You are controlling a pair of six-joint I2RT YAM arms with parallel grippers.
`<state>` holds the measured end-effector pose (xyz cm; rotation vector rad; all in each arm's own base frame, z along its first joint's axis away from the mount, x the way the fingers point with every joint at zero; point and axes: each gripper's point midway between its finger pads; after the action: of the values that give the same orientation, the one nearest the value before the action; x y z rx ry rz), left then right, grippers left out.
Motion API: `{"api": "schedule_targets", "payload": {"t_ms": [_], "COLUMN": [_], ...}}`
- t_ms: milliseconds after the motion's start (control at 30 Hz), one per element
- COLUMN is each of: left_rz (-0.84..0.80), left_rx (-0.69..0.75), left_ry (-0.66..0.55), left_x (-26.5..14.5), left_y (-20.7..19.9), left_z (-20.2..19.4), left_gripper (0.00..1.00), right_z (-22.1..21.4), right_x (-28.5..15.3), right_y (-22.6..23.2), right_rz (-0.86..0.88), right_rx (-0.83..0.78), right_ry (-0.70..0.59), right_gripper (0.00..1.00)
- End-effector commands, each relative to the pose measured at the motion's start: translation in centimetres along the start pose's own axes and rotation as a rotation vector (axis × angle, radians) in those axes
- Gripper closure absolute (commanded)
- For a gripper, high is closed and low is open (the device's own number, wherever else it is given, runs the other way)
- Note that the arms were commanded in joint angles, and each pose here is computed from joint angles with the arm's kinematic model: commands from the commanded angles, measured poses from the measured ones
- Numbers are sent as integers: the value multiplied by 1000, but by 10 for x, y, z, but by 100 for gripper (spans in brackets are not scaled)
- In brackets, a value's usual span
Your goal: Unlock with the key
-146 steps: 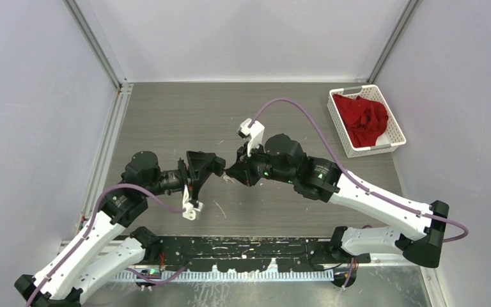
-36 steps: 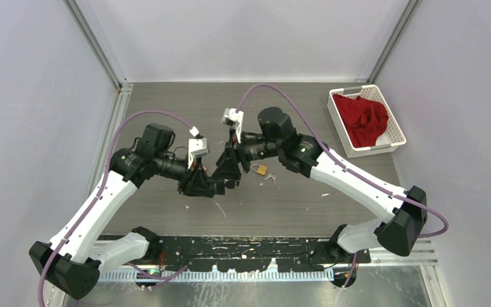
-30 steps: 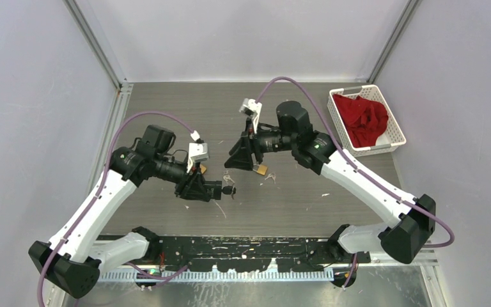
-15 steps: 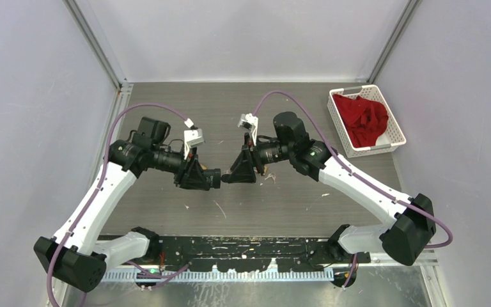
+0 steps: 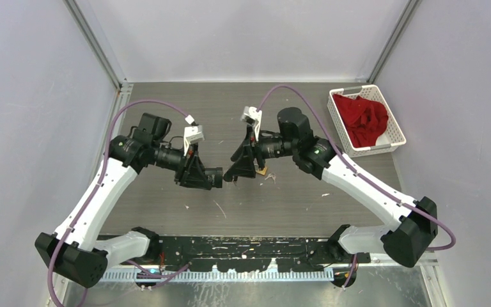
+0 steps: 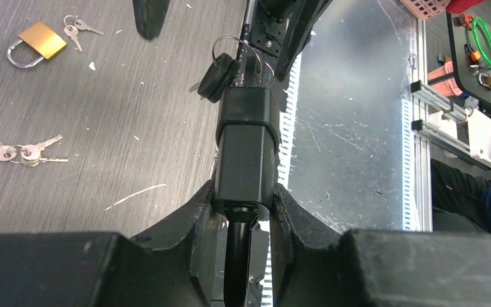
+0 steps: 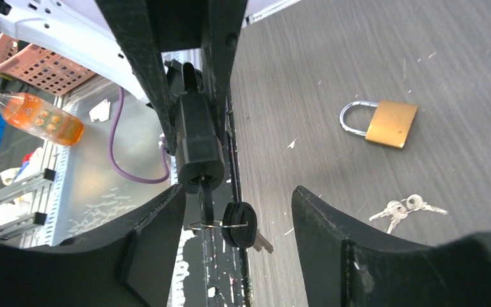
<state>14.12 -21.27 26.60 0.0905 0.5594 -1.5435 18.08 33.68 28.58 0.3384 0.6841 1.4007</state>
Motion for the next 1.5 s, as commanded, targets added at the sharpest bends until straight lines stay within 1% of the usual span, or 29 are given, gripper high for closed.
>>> {"api": "schedule_targets", "payload": {"t_ms": [0,133,233,333,367,600,700,867,933,1067,1100,1200,1267,1300,1333,1367,1400,1467], "left_rz": [-68,-64,-57,-53,-50,-37,-37,-40,-43,-36,-34,-22,-17,-14,-16,-20,-21,-24], "left_rx": [78,84,94,98,101,109,112,118,126,150,155,172,181,190,191,194,196,198], "left_ry": [-82,-80,-81,-84,-84,-93,-98,-109,-115,-116,-115,-110,-106,-111,-114,-118,-121,-128], "left_x": [-8,-9,-10,-11,-11,-12,-12,-13,-14,-16,-17,-17,-18,-19,-19,-20,-20,-20], "left_y": [-18,-19,-18,-17,-16,-15,-15,-18,-19,-20,-20,-18,-18,-18,-19,-20,-20,-21], "left_z": [29,30,33,37,37,42,44,47,50,52,52,52,51,53,54,56,56,59], "left_gripper": [100,100,100,100,100,100,100,100,100,100,100,100,100,100,100,100,100,100], "right_z": [43,24,12,7,7,8,7,8,7,5,6,9,10,11,11,10,9,8], "right_x": [-15,-9,-5,-5,-6,-8,-5,-1,0,2,2,0,-2,-5,-5,-4,-4,-3], "right_y": [40,46,42,39,40,38,33,31,32,30,30,30,33,36,36,35,35,35], "right_rz": [96,198,214,210,207,178,168,181,194,196,191,174,174,178,177,179,182,191], "right_rx": [-156,-91,-52,-34,-33,-34,-27,-4,2,22,23,32,32,33,31,33,38,47], "right_ry": [-109,-32,1,8,5,-17,-18,-30,-33,-22,-26,-43,-55,-67,-69,-67,-66,-60], "right_gripper": [37,48,55,64,65,67,64,63,69,87,89,91,91,58,47,45,46,51]}}
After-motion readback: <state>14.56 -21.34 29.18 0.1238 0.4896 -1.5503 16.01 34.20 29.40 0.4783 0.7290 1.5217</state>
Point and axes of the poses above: each gripper's point midway between its finger pads, its own x axis out along the fingers, its own y axis along the line the jaws close on, z = x × y, and after that the axes turned 13 degrees about x, right-handed
